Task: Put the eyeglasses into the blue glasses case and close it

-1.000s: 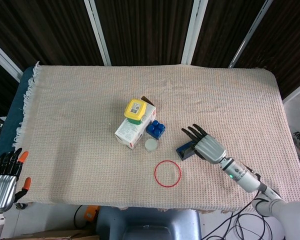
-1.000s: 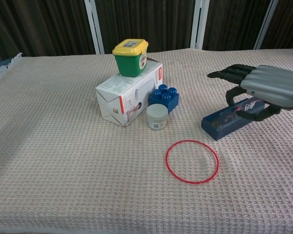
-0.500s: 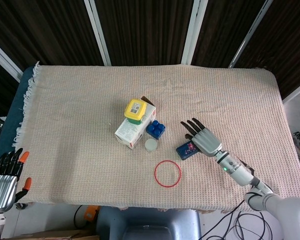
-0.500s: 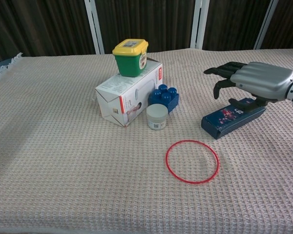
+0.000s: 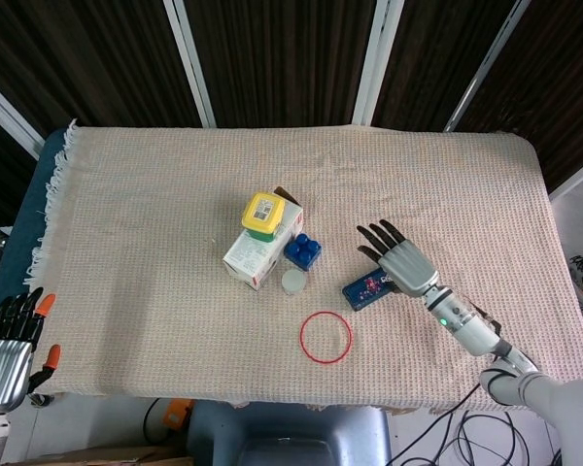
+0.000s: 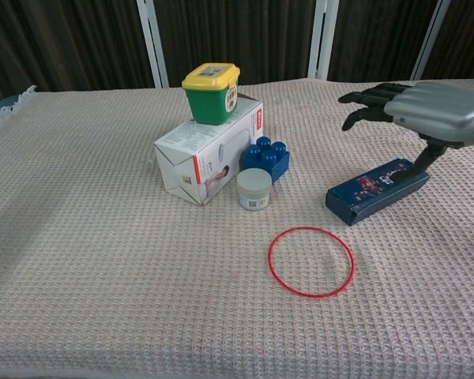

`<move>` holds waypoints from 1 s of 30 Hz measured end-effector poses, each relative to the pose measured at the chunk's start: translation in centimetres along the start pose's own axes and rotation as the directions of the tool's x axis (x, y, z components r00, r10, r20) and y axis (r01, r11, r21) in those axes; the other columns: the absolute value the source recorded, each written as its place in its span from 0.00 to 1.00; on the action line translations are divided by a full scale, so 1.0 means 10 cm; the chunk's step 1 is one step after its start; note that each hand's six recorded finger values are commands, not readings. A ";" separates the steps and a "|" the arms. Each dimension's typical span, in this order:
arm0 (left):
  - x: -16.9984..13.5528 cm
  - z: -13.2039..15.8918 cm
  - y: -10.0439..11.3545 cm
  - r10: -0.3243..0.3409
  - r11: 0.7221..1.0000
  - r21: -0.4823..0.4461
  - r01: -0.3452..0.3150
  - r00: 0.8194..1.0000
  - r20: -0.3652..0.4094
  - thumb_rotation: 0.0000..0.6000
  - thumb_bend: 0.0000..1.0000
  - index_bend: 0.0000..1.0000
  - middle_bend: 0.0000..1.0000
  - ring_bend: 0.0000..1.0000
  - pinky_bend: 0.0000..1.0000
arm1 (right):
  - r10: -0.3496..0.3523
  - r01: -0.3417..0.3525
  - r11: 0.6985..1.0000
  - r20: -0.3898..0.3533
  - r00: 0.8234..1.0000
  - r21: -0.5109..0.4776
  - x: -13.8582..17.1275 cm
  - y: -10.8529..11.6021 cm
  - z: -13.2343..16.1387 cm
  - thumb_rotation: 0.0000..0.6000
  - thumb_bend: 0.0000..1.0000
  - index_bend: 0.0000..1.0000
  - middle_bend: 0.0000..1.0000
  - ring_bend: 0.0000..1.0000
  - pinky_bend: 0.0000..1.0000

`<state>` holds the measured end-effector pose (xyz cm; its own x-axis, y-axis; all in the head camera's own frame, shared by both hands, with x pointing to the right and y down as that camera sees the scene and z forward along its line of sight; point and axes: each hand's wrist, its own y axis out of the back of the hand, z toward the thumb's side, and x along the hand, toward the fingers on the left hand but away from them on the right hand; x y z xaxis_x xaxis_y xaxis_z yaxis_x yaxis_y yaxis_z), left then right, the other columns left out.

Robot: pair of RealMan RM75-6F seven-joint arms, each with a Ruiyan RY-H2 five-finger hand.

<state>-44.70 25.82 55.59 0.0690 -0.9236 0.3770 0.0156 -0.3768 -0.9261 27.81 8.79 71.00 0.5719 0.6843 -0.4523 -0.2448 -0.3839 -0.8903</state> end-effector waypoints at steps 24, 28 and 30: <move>0.02 0.00 -0.01 -0.002 1.000 0.000 0.002 1.000 -0.005 1.00 0.41 0.00 0.00 0.00 0.05 | 0.199 -0.198 0.979 -0.018 0.980 0.055 0.02 -0.24 0.07 1.00 0.38 0.40 0.00 0.00 0.00; 0.02 -0.01 0.00 0.001 1.000 -0.002 -0.001 1.000 -0.004 1.00 0.41 0.00 0.00 0.00 0.05 | 0.218 -0.216 0.974 -0.017 0.976 0.061 -0.04 -0.28 0.10 1.00 0.45 0.48 0.00 0.00 0.00; 0.02 -0.01 0.00 0.001 1.000 -0.002 -0.001 1.000 -0.005 1.00 0.41 0.00 0.00 0.00 0.05 | 0.219 -0.218 0.974 -0.017 0.976 0.060 -0.05 -0.29 0.11 1.00 0.47 0.50 0.00 0.00 0.00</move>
<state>-44.78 25.63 55.65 0.0644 -0.9245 0.3757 0.0132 -0.3757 -0.9267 27.37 10.19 73.72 0.5174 0.5730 -0.6356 -0.4102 -0.4857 -0.7719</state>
